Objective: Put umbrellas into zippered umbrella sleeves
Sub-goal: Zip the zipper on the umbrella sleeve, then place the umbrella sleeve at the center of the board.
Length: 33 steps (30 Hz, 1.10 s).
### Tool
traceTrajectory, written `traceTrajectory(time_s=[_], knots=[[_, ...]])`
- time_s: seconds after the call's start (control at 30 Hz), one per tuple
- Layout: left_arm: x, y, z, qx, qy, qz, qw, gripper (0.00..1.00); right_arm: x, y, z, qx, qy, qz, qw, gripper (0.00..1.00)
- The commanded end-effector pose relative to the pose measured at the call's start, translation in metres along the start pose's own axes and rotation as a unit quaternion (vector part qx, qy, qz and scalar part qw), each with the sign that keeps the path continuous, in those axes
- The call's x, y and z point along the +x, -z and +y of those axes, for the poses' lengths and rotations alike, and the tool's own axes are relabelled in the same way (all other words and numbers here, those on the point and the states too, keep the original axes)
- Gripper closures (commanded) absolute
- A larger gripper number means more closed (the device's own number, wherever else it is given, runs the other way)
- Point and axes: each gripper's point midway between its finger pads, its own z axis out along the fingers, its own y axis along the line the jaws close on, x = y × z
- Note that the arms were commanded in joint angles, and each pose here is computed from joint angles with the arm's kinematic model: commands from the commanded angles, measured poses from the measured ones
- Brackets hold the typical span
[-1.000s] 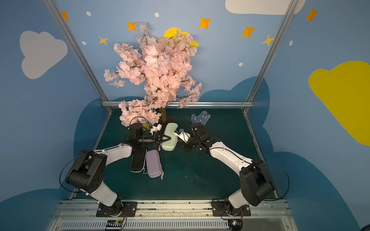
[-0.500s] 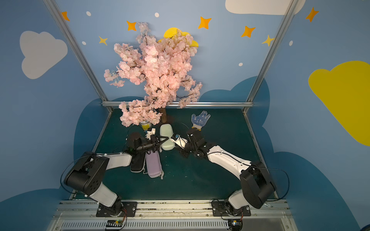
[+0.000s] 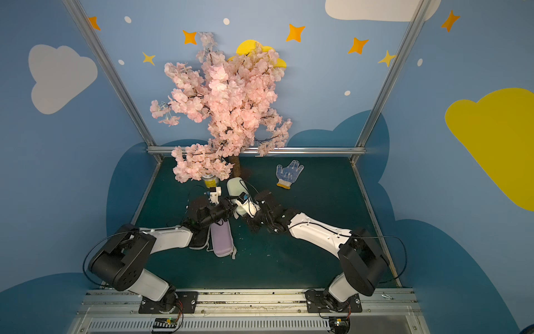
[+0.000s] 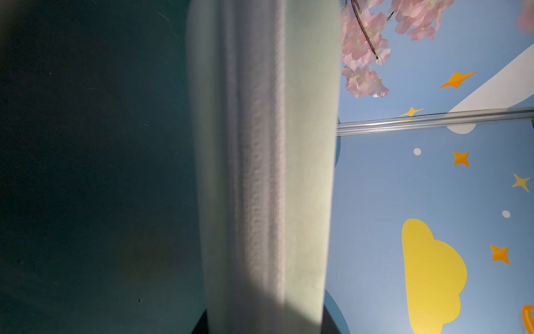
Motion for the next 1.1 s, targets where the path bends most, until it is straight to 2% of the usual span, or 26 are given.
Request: traceTrajectory(time_s=[0.0,0.3,0.4,0.47,0.5,0.57,0.63,0.7,0.8,0.9,1.0,1.07], knots=[[-0.046,0.003,-0.006,-0.006,-0.035,-0.124,0.992,0.97,-0.048,0.013,0.083,-0.154,0.015,-0.064,0.986,1.00],[-0.043,0.003,-0.005,-0.004,-0.031,-0.125,0.992,0.97,-0.070,0.018,0.104,-0.226,-0.010,-0.093,0.970,1.00],[-0.042,0.005,-0.004,-0.005,-0.033,-0.124,0.992,0.97,-0.069,0.019,0.099,-0.217,-0.016,-0.085,0.972,0.98],[-0.042,0.007,-0.003,-0.008,-0.037,-0.119,0.992,0.97,-0.062,0.023,0.086,-0.191,-0.022,-0.073,0.979,0.69],[-0.041,0.007,-0.002,-0.011,-0.040,-0.114,0.993,0.97,-0.059,0.027,0.080,-0.179,-0.022,-0.069,0.981,0.62],[-0.040,0.008,0.000,-0.024,-0.049,-0.099,0.994,0.97,-0.047,0.039,0.056,-0.139,-0.038,-0.052,0.988,0.55],[-0.033,0.004,0.003,-0.043,-0.063,-0.070,0.995,0.97,-0.032,0.052,0.021,-0.067,-0.060,-0.030,0.995,0.52],[-0.021,-0.003,0.009,-0.065,-0.076,-0.031,0.994,0.97,-0.016,0.066,-0.019,-0.005,-0.105,-0.016,0.994,0.50],[0.022,-0.027,0.023,-0.092,-0.071,0.090,0.989,0.94,0.013,0.088,-0.078,0.075,-0.206,0.003,0.976,0.48],[0.069,-0.051,0.040,-0.097,-0.041,0.198,0.975,0.89,0.044,0.104,-0.122,0.144,-0.300,0.023,0.943,0.46],[0.091,-0.060,0.063,-0.129,-0.026,0.242,0.961,0.86,0.074,0.107,-0.147,0.192,-0.371,0.049,0.907,0.44],[0.096,-0.061,0.072,-0.149,-0.034,0.255,0.955,0.84,0.081,0.099,-0.146,0.171,-0.399,0.073,0.898,0.43]])
